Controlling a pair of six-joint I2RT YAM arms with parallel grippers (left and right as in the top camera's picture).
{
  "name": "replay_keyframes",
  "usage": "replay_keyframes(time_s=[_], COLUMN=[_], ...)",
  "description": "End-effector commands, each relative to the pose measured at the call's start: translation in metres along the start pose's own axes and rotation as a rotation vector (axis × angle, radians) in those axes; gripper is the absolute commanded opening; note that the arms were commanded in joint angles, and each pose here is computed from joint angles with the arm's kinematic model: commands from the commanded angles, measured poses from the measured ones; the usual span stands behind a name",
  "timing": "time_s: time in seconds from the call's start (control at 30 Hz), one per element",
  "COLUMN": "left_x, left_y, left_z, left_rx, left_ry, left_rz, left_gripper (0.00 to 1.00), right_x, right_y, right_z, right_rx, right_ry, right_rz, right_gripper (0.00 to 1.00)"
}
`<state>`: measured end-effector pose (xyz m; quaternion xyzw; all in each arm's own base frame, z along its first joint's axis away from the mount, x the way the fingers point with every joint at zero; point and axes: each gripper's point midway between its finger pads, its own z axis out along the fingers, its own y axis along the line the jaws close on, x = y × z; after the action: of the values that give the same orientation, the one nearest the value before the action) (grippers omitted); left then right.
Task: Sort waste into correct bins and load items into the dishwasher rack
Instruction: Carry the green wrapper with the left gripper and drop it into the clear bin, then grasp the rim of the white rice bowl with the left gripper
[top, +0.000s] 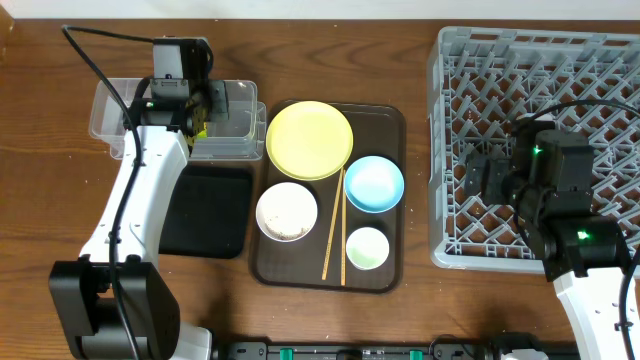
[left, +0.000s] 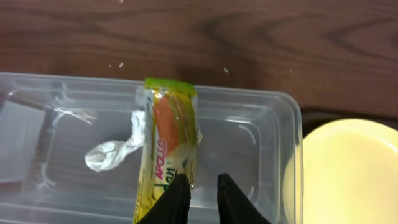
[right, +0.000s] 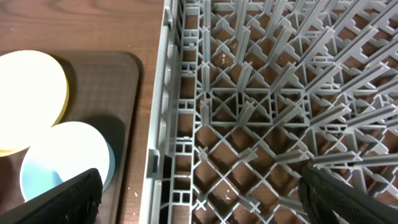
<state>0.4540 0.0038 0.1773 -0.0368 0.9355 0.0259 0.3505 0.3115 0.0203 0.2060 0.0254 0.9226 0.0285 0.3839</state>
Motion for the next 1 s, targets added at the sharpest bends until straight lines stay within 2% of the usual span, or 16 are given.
replay_keyframes(time_s=[0.0, 0.4, 0.5, 0.7, 0.87, 0.97], left_x=[0.003, 0.044, 0.044, 0.036, 0.012, -0.006], left_y=[0.011, 0.023, 0.023, 0.023, 0.021, 0.002], left_z=[0.011, 0.063, 0.064, 0.054, 0.024, -0.007], left_rx=[-0.048, -0.079, -0.079, -0.077, -0.065, 0.028], left_ry=[0.016, 0.168, 0.167, 0.138, 0.052, -0.019], left_rz=[-0.011, -0.018, -0.018, -0.021, -0.026, -0.022], left_gripper=[0.19, 0.19, 0.36, 0.37, 0.38, 0.4], right_x=[-0.008, -0.008, -0.008, -0.008, -0.008, -0.008], right_y=[0.0, 0.0, 0.0, 0.0, 0.0, 0.0], right_z=[-0.004, -0.004, -0.004, -0.004, -0.004, -0.004], right_rx=[-0.002, -0.003, -0.002, -0.002, -0.002, -0.002], right_ry=[-0.019, -0.019, -0.019, -0.019, -0.019, -0.019], right_rz=[0.014, 0.014, 0.014, 0.014, 0.014, 0.014], right_gripper=[0.99, 0.99, 0.99, 0.99, 0.99, 0.99])
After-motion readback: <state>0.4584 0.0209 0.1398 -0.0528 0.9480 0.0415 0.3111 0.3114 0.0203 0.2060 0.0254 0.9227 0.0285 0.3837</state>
